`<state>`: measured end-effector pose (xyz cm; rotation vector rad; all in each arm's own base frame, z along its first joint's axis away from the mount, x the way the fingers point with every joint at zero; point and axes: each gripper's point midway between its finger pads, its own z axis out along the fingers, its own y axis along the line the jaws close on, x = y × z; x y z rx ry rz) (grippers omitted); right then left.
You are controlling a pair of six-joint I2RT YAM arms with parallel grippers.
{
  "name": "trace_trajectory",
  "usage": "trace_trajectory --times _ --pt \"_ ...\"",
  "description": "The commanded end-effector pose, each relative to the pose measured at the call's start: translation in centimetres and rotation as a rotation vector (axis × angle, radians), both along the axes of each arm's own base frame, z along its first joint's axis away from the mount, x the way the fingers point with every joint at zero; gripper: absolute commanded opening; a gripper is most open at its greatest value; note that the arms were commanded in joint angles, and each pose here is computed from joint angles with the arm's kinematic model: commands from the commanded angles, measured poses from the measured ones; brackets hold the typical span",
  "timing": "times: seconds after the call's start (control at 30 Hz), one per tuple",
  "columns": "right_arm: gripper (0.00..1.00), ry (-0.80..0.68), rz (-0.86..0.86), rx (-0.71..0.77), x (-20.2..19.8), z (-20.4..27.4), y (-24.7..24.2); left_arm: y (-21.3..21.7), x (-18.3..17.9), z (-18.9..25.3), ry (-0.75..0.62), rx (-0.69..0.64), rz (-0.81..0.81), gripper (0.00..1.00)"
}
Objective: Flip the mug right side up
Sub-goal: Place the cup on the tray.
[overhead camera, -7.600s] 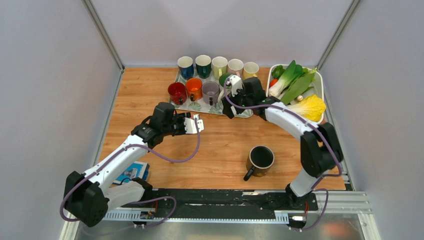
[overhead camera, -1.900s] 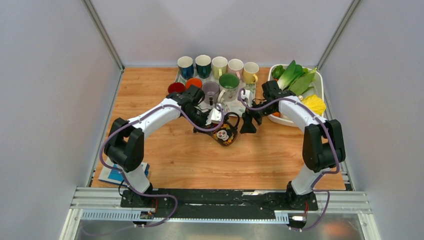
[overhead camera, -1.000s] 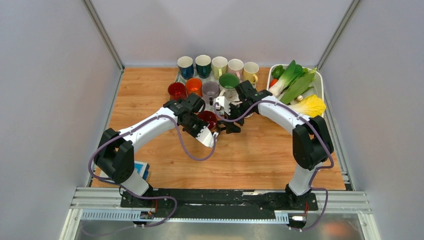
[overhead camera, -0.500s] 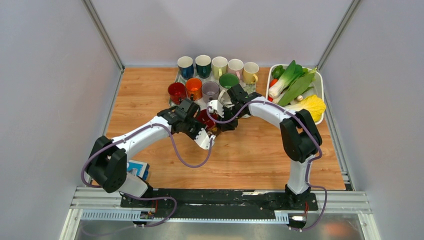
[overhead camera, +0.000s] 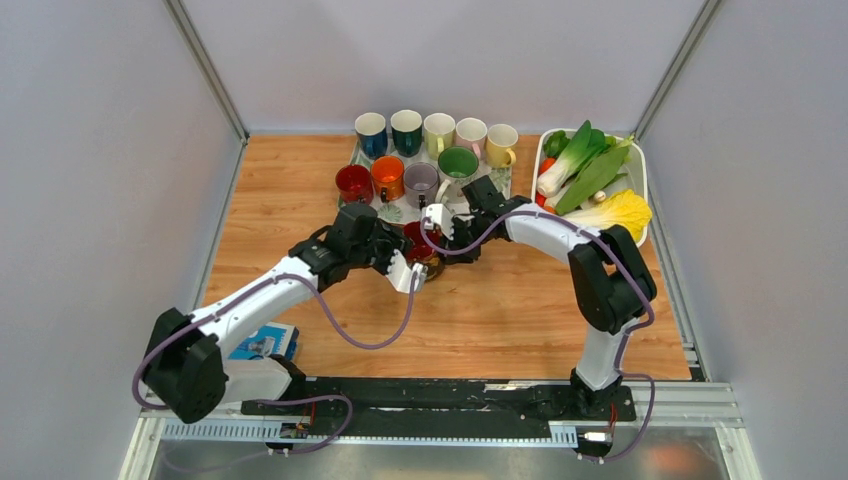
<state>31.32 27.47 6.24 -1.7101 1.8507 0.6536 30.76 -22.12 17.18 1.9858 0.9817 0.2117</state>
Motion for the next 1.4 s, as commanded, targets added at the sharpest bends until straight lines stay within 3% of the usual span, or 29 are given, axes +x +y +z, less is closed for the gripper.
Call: trace_trajectory --times 0.0,0.23,0.37,0.57,0.8,1.03,1.37 --pt "0.0 0.013 -0.063 0.051 -1.3 3.1 -1.8 0.1 0.1 5.0 -0.087 -0.177 0.054 0.65" --pt "0.0 0.067 -0.233 0.209 -2.3 8.2 -6.3 1.1 -0.6 4.6 -0.002 -0.26 0.167 0.66" --pt "0.0 0.009 -0.304 0.26 -1.9 9.9 -7.7 0.9 -0.6 4.3 0.028 -0.281 0.179 0.66" --pt "0.0 -0.121 -0.564 0.321 3.1 11.7 -9.7 0.5 -0.2 3.6 0.131 -0.301 0.244 0.65" --pt "0.0 -0.216 -0.939 0.385 8.8 12.8 -12.6 0.8 -0.6 3.7 0.143 -0.323 0.264 0.65" --pt "0.0 -0.231 -1.025 0.379 10.6 10.4 -13.2 1.4 -1.2 3.0 0.153 -0.318 0.272 0.65" --pt "0.0 -0.215 -0.974 0.359 10.4 8.3 -12.0 1.6 -1.2 3.0 0.151 -0.34 0.283 0.65"
